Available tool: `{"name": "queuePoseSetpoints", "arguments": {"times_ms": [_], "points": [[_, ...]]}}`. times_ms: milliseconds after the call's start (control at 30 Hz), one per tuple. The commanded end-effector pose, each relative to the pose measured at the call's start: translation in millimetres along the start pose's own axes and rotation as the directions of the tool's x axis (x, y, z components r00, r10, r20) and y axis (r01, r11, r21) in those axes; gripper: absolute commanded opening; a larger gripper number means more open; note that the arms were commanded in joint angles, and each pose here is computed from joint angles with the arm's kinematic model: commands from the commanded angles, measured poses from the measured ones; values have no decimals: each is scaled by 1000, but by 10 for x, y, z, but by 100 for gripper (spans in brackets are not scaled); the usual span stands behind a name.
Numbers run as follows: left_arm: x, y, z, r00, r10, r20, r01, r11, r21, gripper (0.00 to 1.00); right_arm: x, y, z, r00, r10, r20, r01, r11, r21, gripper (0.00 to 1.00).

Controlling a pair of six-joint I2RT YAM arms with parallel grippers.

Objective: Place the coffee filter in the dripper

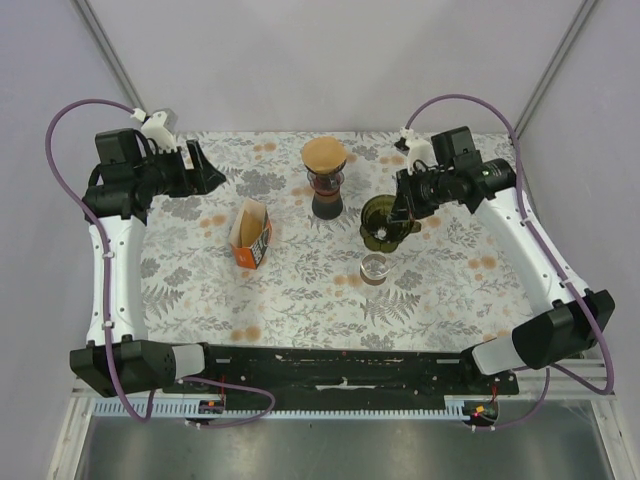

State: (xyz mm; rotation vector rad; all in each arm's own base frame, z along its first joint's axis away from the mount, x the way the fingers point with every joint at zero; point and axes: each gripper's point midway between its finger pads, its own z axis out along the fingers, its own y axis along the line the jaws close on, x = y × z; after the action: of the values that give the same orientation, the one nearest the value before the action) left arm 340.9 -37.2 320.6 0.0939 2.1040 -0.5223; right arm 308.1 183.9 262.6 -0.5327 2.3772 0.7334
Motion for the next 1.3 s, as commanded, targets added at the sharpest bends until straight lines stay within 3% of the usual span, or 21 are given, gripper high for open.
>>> {"name": "queuePoseSetpoints", "arguments": {"times_ms": [0,300,667,1067,1267], "points": [[-22,-74,-77,999,46,25,-47,998,31,86,414,162,-29,994,-16,-109,11,999,-49,0],[-27,-88,-105,998,52,30,-53,998,29,86,755,216,233,974,-58,-219,35,994,-107,0],[-31,-97,-121,998,56,32,-57,998,29,86,759,166,510,970,-72,-232,35,987,-158,0],[-34,-105,-134,998,58,32,-59,998,29,86,811,14,692,961,-48,-274,15,993,-119,0],[-30,-94,-122,998,55,28,-56,998,29,86,762,9,610,968,-57,-246,35,995,-93,30]]}}
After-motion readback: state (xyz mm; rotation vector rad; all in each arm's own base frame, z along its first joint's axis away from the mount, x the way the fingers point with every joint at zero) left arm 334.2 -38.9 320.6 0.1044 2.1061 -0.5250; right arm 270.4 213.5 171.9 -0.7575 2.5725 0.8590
